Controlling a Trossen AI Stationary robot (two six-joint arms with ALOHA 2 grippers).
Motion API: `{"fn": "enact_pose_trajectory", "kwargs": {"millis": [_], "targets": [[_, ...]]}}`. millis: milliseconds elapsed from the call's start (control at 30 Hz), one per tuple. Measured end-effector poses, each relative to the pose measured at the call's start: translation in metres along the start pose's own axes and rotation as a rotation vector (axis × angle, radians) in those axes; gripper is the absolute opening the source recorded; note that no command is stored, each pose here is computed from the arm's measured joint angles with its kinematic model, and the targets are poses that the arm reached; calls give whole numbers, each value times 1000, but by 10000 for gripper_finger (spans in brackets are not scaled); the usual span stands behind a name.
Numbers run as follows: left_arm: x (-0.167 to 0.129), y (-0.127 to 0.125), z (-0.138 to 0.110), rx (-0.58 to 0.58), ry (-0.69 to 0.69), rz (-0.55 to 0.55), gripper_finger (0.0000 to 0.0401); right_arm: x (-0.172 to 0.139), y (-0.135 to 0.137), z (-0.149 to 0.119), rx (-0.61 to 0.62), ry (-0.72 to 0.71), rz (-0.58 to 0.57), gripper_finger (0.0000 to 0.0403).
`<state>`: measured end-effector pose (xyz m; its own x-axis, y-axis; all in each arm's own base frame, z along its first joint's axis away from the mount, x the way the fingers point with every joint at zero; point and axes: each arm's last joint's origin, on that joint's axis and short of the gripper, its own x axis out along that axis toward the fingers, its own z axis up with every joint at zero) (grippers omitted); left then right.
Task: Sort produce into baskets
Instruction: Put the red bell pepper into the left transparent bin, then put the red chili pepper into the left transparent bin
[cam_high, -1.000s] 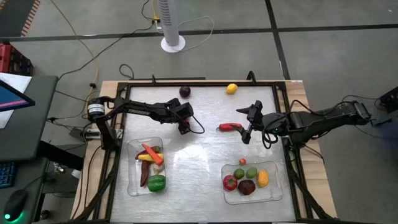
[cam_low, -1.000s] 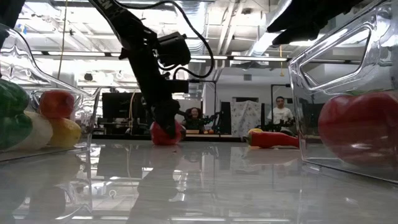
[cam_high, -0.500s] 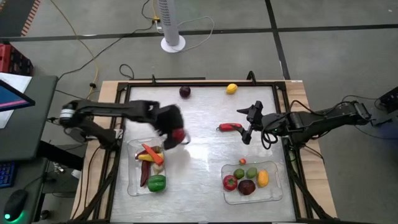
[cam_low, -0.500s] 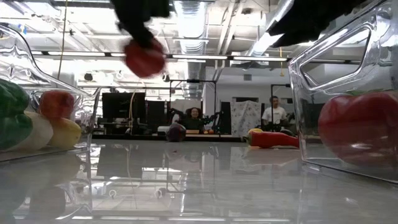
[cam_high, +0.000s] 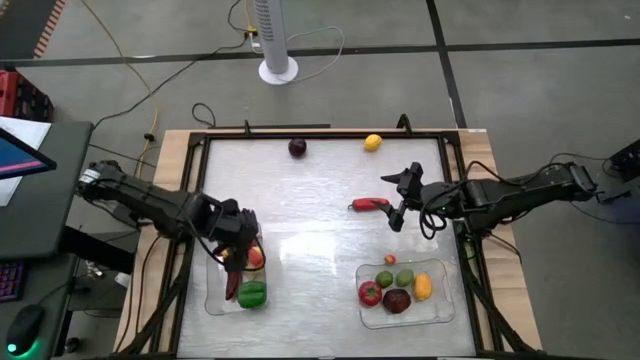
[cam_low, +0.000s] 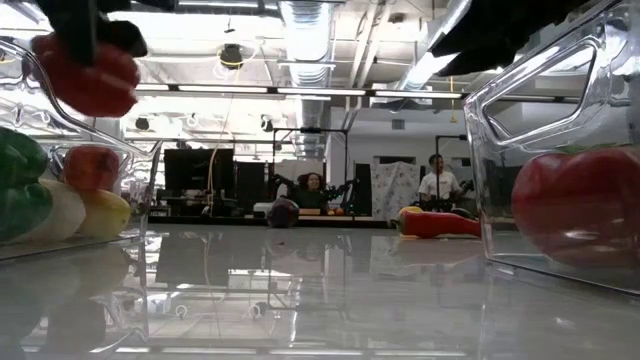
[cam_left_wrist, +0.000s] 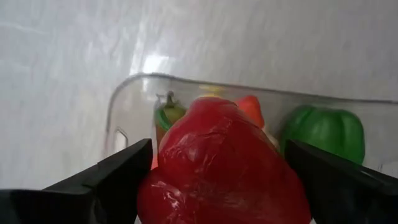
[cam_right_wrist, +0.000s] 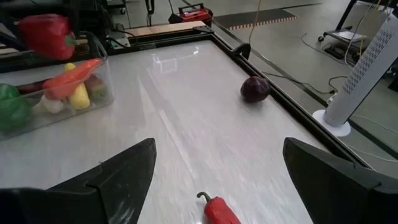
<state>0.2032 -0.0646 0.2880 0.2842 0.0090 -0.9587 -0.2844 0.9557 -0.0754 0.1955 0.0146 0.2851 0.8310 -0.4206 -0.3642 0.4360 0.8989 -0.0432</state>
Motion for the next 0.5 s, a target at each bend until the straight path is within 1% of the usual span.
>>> {"fn": "enact_pose_trajectory", "kwargs": {"millis": [167, 267, 333, 400, 500], "targets": [[3, -2, -2, -27, 38, -29, 372, 0, 0, 0, 11, 0, 1, 379], [3, -3, -1, -28, 36, -53, 377, 0, 0, 0, 10, 0, 1, 379], [2, -3, 1, -16, 19, -48, 377, 0, 0, 0, 9, 4, 0, 379], [0, -2, 6, -1, -40, -23, 378, 0, 0, -2, 16, 18, -3, 379], [-3, 2, 20, 25, -180, 31, 378, 4, -2, -8, 17, 80, -23, 379]]}}
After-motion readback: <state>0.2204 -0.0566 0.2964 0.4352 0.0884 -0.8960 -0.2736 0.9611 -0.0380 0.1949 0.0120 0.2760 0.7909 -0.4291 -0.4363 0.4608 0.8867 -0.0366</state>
